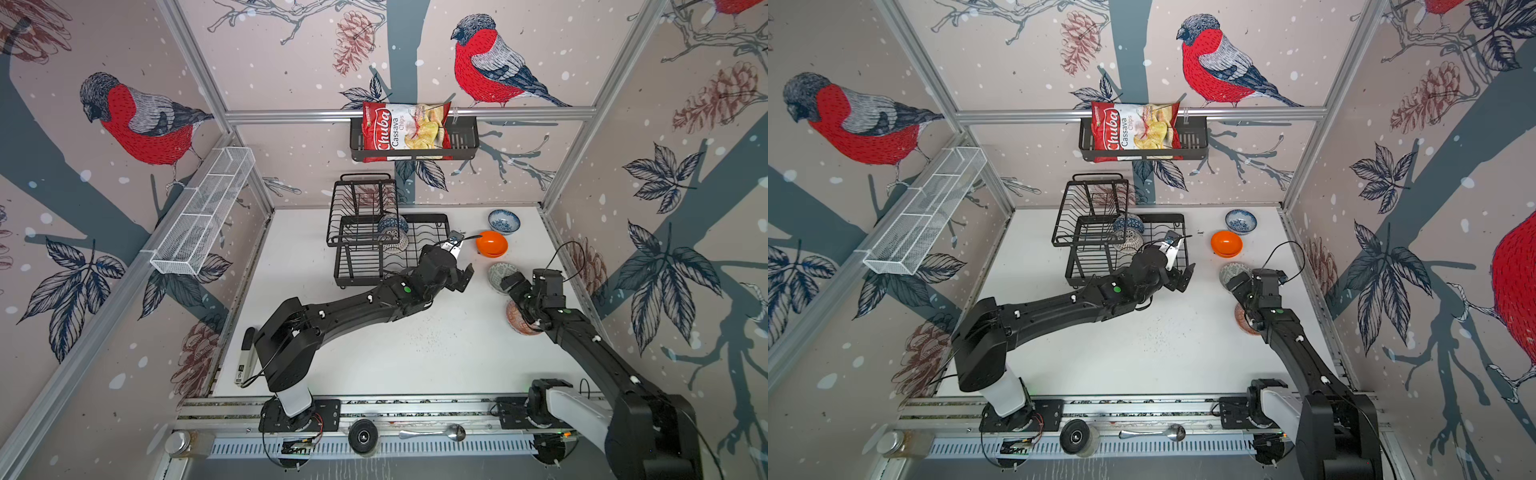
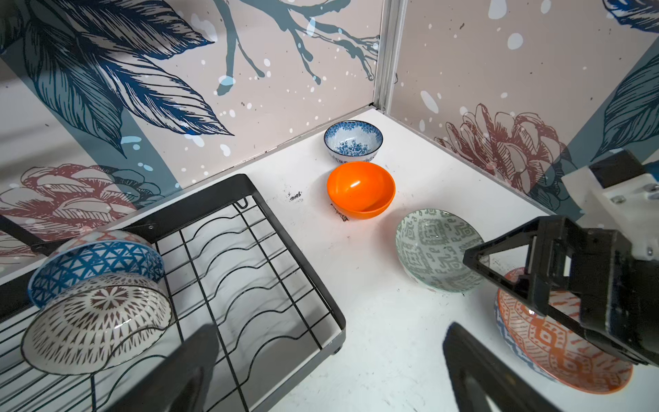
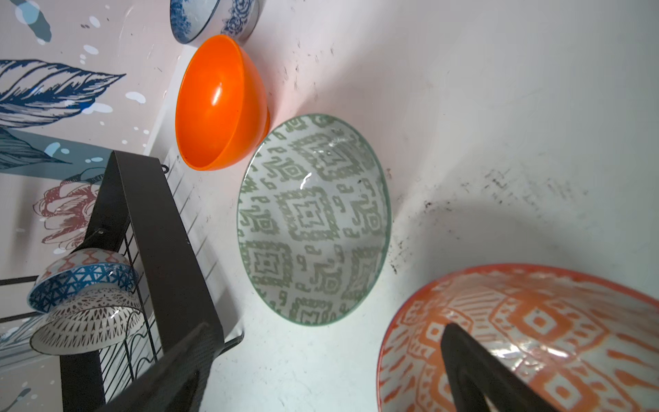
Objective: Load bowls into a dish rack
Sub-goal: Move the bowl to the middle-right of the table.
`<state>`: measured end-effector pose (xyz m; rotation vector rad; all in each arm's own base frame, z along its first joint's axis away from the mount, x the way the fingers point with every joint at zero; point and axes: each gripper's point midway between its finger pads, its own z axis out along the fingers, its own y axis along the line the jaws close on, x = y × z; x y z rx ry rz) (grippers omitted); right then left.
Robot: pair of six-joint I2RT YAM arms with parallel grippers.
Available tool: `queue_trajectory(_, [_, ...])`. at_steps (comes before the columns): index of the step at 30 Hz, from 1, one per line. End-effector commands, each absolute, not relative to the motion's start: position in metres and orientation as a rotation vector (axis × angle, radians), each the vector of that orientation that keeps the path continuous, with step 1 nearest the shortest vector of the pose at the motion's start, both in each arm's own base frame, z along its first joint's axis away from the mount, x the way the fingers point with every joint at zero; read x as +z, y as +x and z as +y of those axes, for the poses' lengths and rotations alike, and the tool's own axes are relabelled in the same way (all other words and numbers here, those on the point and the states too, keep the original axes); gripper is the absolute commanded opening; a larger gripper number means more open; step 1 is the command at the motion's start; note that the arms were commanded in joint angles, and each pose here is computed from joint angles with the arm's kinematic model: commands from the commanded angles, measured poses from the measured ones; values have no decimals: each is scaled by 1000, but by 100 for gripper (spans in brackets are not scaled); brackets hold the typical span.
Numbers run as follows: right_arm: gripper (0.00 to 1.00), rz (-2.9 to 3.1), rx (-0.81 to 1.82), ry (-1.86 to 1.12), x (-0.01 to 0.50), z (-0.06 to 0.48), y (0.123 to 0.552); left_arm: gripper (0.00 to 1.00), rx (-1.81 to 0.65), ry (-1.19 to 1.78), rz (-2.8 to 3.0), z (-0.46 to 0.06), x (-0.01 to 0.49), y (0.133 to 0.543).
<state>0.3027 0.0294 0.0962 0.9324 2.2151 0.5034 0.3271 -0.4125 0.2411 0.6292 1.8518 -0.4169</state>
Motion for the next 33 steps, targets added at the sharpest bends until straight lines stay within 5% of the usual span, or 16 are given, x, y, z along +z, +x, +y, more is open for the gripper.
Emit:
queue_trajectory(1, [100, 2222, 493, 889, 96, 31, 300, 98, -419, 597, 1824, -410, 251, 329])
queue_trajectory(33, [100, 2352, 576, 671, 68, 107, 296, 98, -336, 574, 1838, -393, 249, 330])
